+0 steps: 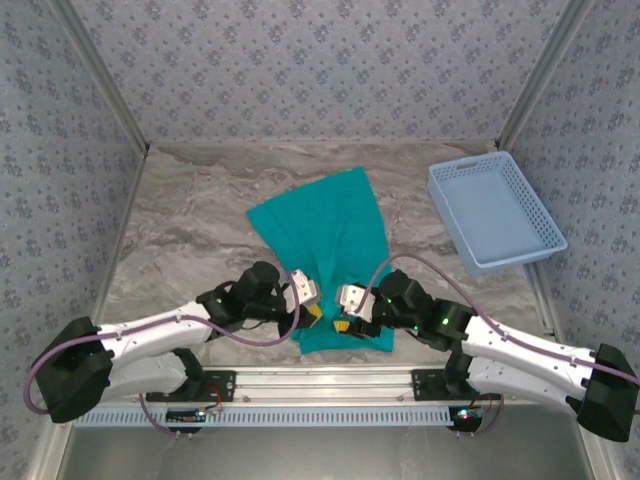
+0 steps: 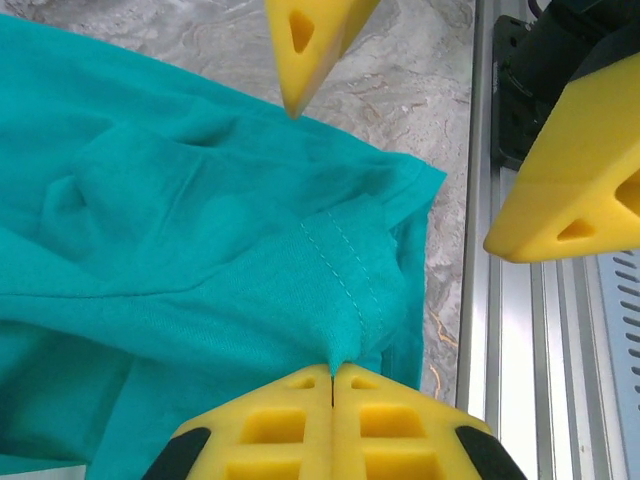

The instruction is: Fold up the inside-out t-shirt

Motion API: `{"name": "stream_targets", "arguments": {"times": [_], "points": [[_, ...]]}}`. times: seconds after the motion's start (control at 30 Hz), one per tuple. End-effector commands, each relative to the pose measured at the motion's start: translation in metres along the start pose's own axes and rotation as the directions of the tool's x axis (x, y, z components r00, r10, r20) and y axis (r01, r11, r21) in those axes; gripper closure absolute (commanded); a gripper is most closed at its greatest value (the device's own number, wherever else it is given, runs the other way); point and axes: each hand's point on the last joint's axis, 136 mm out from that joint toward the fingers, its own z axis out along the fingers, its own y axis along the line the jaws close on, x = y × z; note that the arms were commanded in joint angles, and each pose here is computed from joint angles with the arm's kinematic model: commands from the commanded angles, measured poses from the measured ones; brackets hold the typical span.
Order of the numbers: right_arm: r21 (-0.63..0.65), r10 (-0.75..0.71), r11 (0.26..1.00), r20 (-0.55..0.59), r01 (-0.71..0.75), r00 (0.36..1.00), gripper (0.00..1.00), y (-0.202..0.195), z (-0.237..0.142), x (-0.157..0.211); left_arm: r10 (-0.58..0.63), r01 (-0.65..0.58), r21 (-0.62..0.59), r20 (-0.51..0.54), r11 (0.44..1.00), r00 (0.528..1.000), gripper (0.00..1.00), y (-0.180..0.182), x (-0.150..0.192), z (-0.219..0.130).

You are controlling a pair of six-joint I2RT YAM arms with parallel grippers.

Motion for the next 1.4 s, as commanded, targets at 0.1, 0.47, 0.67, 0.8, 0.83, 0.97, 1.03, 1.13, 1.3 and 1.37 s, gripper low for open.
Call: {"name": "stream_targets", "arguments": {"times": [0.1,0.47,0.67,0.8,0.83,0.97,1.03,1.13,1.3,1.37], "points": [[-0.009,0.075,0.997,-0.003,-0.075,0.997,0.38,0.002,0.017,0.013,0.034,-0.035,0.045,0.036,0.998,0.999,1.00,-0.008,-0.018,-0.005],[0.120,0.135,0.983,0.031,-0.138,0.990,0.60,-0.018,0.029,0.016,0.029,-0.032,0.078,0.043,0.996,0.999,1.00,-0.012,-0.022,-0.007],[0.172,0.125,0.977,-0.005,-0.122,0.992,0.90,-0.026,0.022,0.023,0.038,-0.040,0.095,0.022,0.995,0.999,1.00,-0.015,-0.016,-0.009],[0.190,0.074,0.980,-0.071,-0.059,0.995,0.95,-0.029,0.014,0.030,0.027,-0.026,0.089,-0.011,0.996,1.000,1.00,-0.008,-0.008,-0.014],[0.196,0.060,0.980,-0.085,-0.043,0.995,0.96,-0.030,0.013,0.031,0.024,-0.022,0.087,-0.019,0.996,1.000,1.00,-0.006,-0.006,-0.015],[0.199,-0.033,0.978,-0.131,0.058,0.991,1.00,-0.029,0.007,0.031,0.025,-0.022,0.034,-0.093,0.999,0.995,1.00,0.008,0.012,-0.015],[0.185,-0.069,0.978,-0.148,0.096,0.987,1.00,-0.028,0.008,0.028,0.005,-0.006,-0.010,-0.119,1.000,0.993,0.98,0.021,0.021,-0.012],[0.148,-0.100,0.981,-0.161,0.124,0.982,1.00,-0.024,0.017,0.017,-0.046,0.040,-0.055,-0.112,0.998,0.993,0.80,0.038,0.020,-0.007],[0.255,-0.054,0.960,-0.236,0.116,0.970,1.00,-0.051,0.032,0.011,-0.107,0.106,-0.016,-0.041,0.994,0.993,0.53,0.036,0.002,-0.002],[0.279,-0.069,0.951,-0.241,0.137,0.968,1.00,-0.058,0.034,0.009,-0.128,0.128,-0.014,0.009,0.992,0.992,0.47,0.035,-0.005,-0.004]]}}
